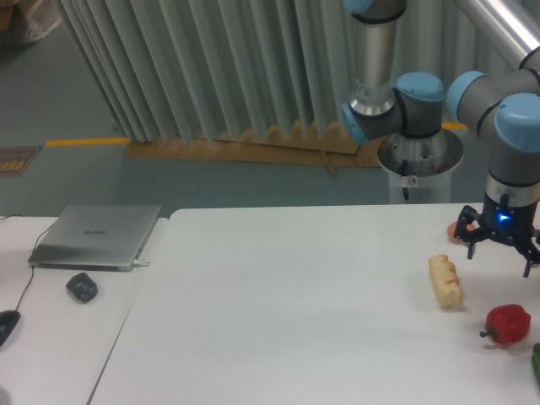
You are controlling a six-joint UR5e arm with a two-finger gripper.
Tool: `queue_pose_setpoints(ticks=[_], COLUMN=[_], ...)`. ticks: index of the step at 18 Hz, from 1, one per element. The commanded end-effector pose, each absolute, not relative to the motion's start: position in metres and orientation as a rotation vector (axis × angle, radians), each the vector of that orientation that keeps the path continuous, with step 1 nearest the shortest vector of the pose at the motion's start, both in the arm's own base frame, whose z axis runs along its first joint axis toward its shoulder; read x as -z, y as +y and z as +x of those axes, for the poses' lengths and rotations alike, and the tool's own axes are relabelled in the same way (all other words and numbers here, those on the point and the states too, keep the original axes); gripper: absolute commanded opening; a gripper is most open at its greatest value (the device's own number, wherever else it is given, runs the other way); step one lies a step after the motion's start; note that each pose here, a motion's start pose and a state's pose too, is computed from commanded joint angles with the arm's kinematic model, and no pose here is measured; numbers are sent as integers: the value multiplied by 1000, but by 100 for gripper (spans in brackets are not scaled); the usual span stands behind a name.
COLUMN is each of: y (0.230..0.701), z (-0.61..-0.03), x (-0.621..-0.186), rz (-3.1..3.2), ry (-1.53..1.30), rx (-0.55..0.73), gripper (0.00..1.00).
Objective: Place the yellow pepper on the table
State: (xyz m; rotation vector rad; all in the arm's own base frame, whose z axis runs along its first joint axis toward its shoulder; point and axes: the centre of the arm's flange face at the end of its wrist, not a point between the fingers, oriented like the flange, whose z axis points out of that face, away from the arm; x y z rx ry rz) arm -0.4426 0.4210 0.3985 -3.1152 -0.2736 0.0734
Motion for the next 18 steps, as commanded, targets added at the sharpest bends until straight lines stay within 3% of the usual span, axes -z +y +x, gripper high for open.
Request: queue_pose_setpoints(ticks=[6, 11, 18], y=[349, 322, 298], z=[-492, -522, -574], x=[-407, -379, -363], rz=[-3178, -3380, -3340], ry=[94, 691, 900], rx=[-119, -126, -155], gripper=[100, 100, 100])
